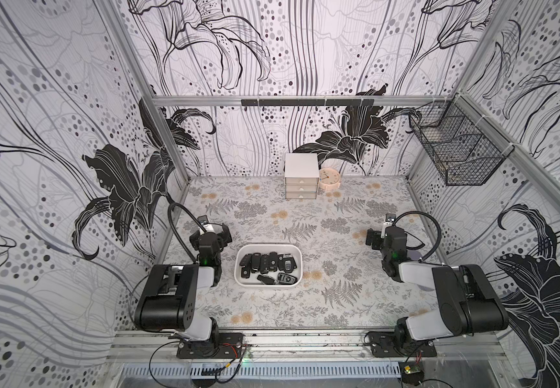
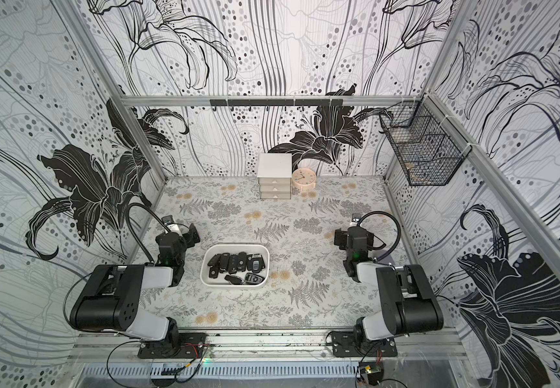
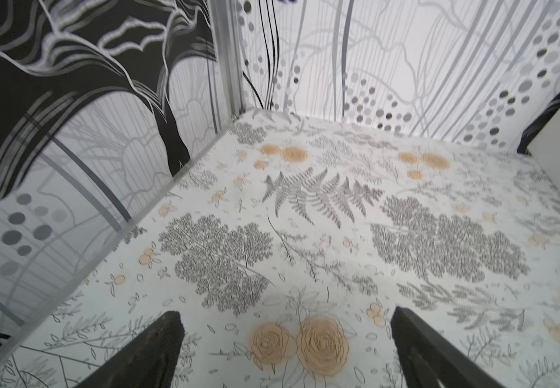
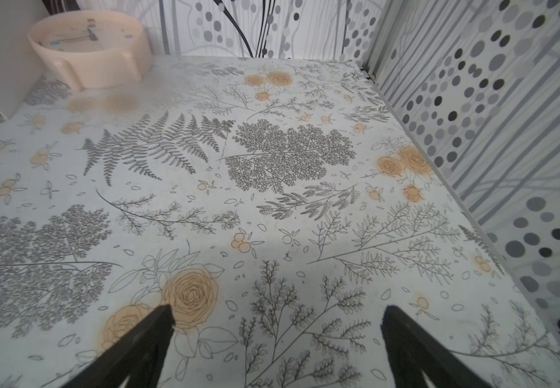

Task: Place the car key into the storage box
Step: Reset both arms

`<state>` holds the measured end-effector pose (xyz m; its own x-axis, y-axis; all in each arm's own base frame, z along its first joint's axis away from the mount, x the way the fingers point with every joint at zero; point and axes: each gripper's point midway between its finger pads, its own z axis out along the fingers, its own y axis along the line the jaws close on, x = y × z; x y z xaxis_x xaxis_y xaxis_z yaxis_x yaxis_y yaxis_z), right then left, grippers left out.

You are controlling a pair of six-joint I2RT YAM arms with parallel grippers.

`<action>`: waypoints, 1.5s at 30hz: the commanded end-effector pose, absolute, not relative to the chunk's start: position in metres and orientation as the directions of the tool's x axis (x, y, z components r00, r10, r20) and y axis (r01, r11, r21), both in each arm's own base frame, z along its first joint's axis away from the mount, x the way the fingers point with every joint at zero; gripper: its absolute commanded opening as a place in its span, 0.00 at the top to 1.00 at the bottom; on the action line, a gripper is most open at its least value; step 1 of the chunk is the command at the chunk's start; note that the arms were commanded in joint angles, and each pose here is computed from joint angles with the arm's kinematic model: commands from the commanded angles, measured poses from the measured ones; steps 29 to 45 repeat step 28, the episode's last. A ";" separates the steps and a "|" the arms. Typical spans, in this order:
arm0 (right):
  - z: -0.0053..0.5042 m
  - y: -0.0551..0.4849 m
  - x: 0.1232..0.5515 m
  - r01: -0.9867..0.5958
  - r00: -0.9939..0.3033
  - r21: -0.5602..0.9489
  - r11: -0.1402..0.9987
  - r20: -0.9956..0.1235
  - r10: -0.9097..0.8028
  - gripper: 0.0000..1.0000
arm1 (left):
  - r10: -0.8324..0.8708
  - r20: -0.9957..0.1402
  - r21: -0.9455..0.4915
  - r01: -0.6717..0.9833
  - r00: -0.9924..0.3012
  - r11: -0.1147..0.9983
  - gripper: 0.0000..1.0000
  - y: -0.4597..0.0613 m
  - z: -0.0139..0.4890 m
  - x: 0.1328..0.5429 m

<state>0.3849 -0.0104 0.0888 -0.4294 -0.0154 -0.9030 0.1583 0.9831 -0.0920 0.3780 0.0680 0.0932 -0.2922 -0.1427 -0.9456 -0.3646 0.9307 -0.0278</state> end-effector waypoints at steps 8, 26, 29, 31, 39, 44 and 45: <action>0.091 0.001 0.385 0.080 -0.355 -0.074 0.994 -0.934 -0.041 0.00 | -0.107 -0.973 -0.037 -0.317 -0.205 0.948 0.00 0.063 0.114 0.387; 0.091 0.001 0.385 0.079 -0.357 -0.076 0.994 -0.933 -0.043 0.00 | -0.101 -0.973 -0.031 -0.314 -0.208 0.949 0.01 0.060 0.114 0.386; 0.090 0.001 0.385 0.079 -0.358 -0.075 0.994 -0.933 -0.041 0.00 | -0.098 -0.974 -0.029 -0.315 -0.204 0.949 0.00 0.060 0.115 0.386; 0.090 0.001 0.385 0.079 -0.358 -0.075 0.994 -0.933 -0.041 0.00 | -0.098 -0.974 -0.029 -0.315 -0.204 0.949 0.00 0.060 0.115 0.386; 0.090 0.001 0.385 0.079 -0.358 -0.075 0.994 -0.933 -0.041 0.00 | -0.098 -0.974 -0.029 -0.315 -0.204 0.949 0.00 0.060 0.115 0.386; 0.090 0.001 0.385 0.079 -0.358 -0.075 0.994 -0.933 -0.041 0.00 | -0.098 -0.974 -0.029 -0.315 -0.204 0.949 0.00 0.060 0.115 0.386; 0.090 0.001 0.385 0.079 -0.358 -0.075 0.994 -0.933 -0.041 0.00 | -0.098 -0.974 -0.029 -0.315 -0.204 0.949 0.00 0.060 0.115 0.386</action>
